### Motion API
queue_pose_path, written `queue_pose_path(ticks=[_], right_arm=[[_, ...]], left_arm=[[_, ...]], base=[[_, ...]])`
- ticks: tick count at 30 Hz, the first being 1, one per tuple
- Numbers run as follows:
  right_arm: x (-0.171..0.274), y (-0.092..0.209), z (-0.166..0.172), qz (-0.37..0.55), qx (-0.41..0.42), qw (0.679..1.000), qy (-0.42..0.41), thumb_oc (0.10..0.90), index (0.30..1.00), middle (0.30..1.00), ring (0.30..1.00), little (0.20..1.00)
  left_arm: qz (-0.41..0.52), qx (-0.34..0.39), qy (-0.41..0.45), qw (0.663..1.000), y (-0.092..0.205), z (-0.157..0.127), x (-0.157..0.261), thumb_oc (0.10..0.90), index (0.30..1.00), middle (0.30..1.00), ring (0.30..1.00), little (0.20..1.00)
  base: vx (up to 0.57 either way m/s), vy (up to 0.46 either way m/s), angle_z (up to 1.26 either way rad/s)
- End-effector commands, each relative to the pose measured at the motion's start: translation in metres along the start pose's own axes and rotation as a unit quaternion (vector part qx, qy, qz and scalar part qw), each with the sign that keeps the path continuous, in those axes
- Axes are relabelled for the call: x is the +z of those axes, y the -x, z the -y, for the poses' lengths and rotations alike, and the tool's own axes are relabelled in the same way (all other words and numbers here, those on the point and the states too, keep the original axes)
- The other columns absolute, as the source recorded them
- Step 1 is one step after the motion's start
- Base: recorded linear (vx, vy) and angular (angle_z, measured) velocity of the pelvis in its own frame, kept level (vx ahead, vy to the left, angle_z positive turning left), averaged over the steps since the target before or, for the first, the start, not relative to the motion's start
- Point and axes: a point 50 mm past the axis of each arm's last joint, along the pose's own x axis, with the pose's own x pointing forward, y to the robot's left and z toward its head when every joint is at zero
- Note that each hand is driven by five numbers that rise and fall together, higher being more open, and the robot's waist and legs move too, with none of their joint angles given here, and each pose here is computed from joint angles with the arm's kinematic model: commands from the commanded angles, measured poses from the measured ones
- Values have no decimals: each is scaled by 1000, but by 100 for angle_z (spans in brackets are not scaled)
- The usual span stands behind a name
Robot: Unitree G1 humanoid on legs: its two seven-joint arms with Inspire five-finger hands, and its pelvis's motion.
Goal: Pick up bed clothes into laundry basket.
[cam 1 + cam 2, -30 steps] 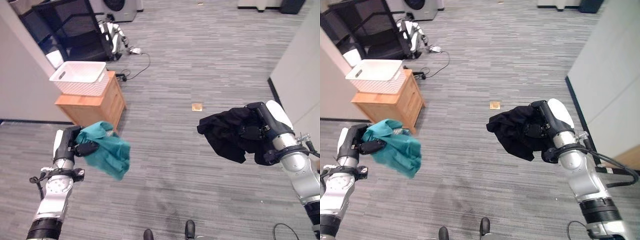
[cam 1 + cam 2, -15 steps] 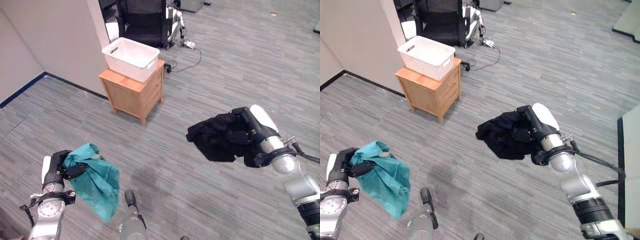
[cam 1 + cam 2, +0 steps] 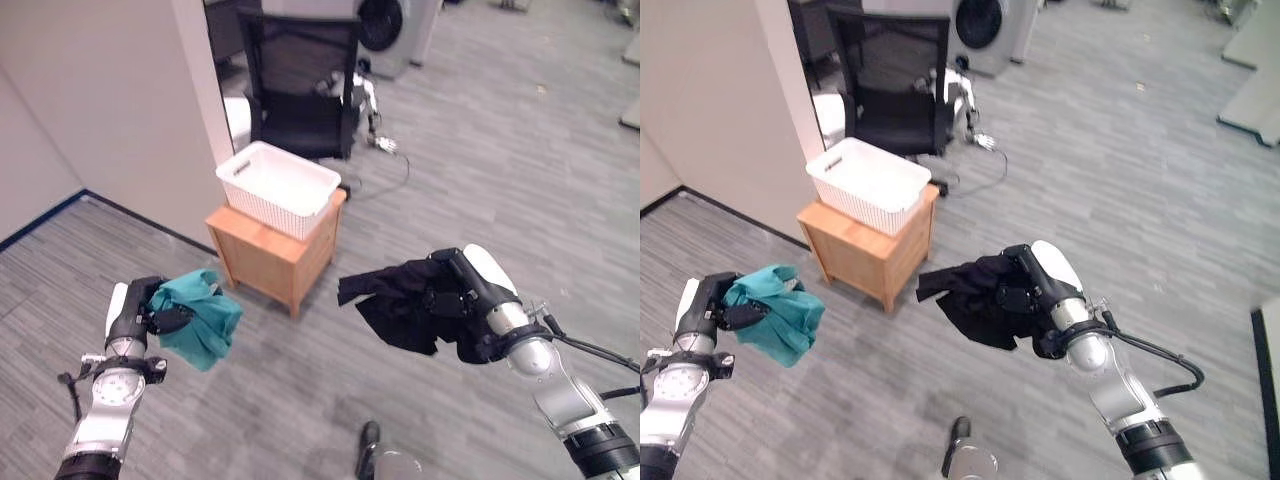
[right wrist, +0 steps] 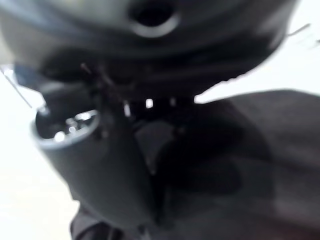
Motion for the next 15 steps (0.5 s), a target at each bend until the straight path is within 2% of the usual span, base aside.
queue_pose_path(ticks=[1, 5, 9, 15], right_arm=[[47, -26, 60, 108, -143, 984, 14, 400, 300, 300, 300, 300], [57, -26, 54, 130, -127, 983, 22, 400, 300, 300, 300, 300], [76, -34, 66, 168, -141, 975, 37, 400, 300, 300, 300, 300], [82, -38, 77, 176, -140, 972, 72, 400, 300, 300, 300, 300]], left_arm=[[147, 18, -5, 989, -18, -13, 66, 400, 300, 300, 300, 300], [110, 6, 32, 993, -9, 2, 45, 400, 300, 300, 300, 300], [98, 2, 54, 994, -8, 8, 40, 400, 300, 300, 300, 300], [68, -16, 57, 996, 3, 13, 22, 400, 300, 300, 300, 300]], base=[[628, -148, 58], [421, -173, 14], [214, -175, -10], [174, 142, -18]])
